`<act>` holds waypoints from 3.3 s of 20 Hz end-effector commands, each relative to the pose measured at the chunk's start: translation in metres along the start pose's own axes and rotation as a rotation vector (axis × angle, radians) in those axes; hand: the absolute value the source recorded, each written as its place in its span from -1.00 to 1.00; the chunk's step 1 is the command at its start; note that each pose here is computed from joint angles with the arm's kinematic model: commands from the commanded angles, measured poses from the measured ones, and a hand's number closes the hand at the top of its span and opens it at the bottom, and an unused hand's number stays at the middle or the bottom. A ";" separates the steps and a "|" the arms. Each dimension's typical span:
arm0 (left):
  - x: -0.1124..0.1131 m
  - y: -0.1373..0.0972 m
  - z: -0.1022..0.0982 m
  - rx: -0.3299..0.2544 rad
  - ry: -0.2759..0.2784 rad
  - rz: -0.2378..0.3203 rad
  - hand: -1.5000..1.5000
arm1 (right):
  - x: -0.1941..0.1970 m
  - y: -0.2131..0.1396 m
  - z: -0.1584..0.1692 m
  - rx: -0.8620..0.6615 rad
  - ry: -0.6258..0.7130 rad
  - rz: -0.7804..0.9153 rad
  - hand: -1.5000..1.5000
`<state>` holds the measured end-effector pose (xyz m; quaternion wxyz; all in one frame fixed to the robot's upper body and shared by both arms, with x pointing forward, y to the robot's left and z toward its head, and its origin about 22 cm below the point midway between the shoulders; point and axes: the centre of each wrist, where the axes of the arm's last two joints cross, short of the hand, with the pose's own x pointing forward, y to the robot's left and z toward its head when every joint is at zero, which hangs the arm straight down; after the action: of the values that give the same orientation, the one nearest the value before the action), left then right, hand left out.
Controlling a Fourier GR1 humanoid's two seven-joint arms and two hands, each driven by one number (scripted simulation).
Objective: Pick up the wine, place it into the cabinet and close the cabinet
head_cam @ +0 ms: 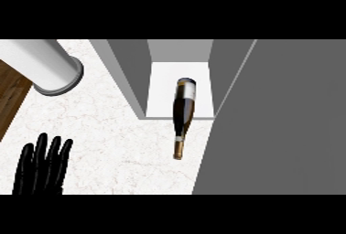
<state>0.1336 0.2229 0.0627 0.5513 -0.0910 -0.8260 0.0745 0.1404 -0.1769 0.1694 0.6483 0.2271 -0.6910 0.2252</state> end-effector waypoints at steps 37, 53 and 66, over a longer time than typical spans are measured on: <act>0.038 0.085 -0.033 -0.011 -0.001 0.046 -1.00 | 0.032 0.112 -0.073 0.142 -0.167 0.074 1.00; 0.036 0.097 -0.040 0.014 0.026 0.053 -1.00 | 0.092 0.104 -0.209 -0.013 -0.241 0.186 1.00; 0.034 0.086 -0.050 0.030 -0.008 0.029 -1.00 | 0.069 0.019 -0.287 -0.106 -0.179 0.226 1.00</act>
<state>0.1689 0.3151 0.0947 0.5509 -0.0995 -0.8235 0.0924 0.3163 0.0236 0.2647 0.5432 0.1446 -0.7859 0.2574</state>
